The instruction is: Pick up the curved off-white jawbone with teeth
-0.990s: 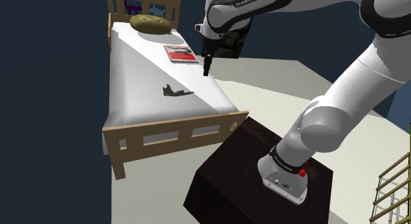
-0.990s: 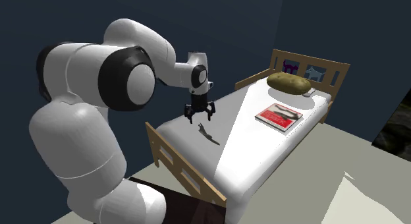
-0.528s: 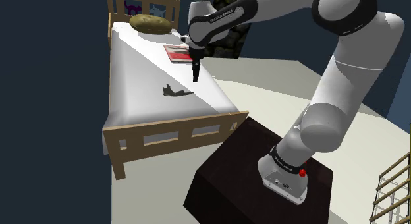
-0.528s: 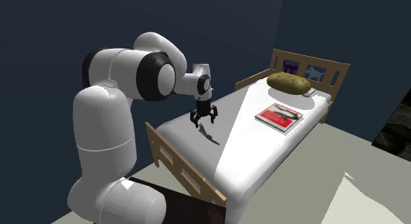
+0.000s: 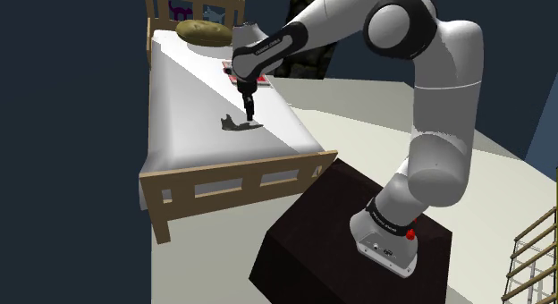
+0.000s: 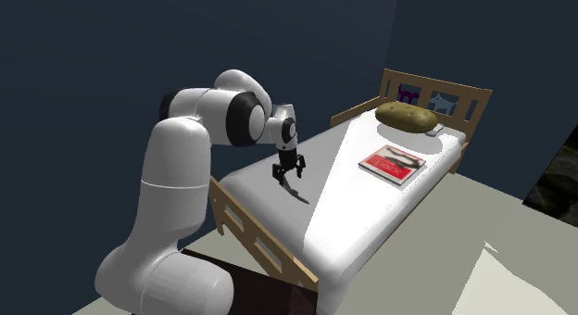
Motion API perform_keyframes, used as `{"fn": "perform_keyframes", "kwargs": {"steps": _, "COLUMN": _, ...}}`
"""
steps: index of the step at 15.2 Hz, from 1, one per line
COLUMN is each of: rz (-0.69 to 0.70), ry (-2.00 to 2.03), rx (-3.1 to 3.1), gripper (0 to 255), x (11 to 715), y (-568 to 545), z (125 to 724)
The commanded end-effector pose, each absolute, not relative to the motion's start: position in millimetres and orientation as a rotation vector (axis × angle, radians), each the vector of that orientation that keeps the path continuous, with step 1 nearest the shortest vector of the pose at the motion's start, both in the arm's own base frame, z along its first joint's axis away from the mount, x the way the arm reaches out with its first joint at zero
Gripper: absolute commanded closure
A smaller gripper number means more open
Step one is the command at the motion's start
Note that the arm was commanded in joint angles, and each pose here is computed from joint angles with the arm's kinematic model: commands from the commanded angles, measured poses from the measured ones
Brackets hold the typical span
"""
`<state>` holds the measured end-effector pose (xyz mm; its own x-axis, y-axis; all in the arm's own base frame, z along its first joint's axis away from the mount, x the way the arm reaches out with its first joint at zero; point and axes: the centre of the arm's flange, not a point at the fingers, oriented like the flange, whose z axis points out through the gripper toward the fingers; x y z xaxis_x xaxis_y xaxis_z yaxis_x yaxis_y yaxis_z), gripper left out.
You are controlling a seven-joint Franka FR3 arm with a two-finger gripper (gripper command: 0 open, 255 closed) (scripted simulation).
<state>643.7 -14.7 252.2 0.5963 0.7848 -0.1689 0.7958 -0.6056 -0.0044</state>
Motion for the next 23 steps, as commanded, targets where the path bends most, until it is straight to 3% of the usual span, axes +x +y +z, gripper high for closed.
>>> {"fn": "perform_keyframes", "kwargs": {"steps": 1, "rz": -0.250, "ry": 1.422, "rx": 2.703, "gripper": 0, "x": 663, "y": -13, "z": 229}}
{"fn": "perform_keyframes", "kwargs": {"steps": 12, "rz": -0.261, "ry": 1.470, "rx": 2.671, "gripper": 0, "x": 676, "y": -8, "z": 172}}
{"fn": "perform_keyframes", "kwargs": {"steps": 13, "rz": -0.261, "ry": 1.470, "rx": 2.671, "gripper": 255, "x": 676, "y": -8, "z": 172}}
{"fn": "perform_keyframes", "kwargs": {"steps": 23, "rz": -0.261, "ry": 1.470, "rx": 2.671, "gripper": 255, "x": 676, "y": -8, "z": 177}}
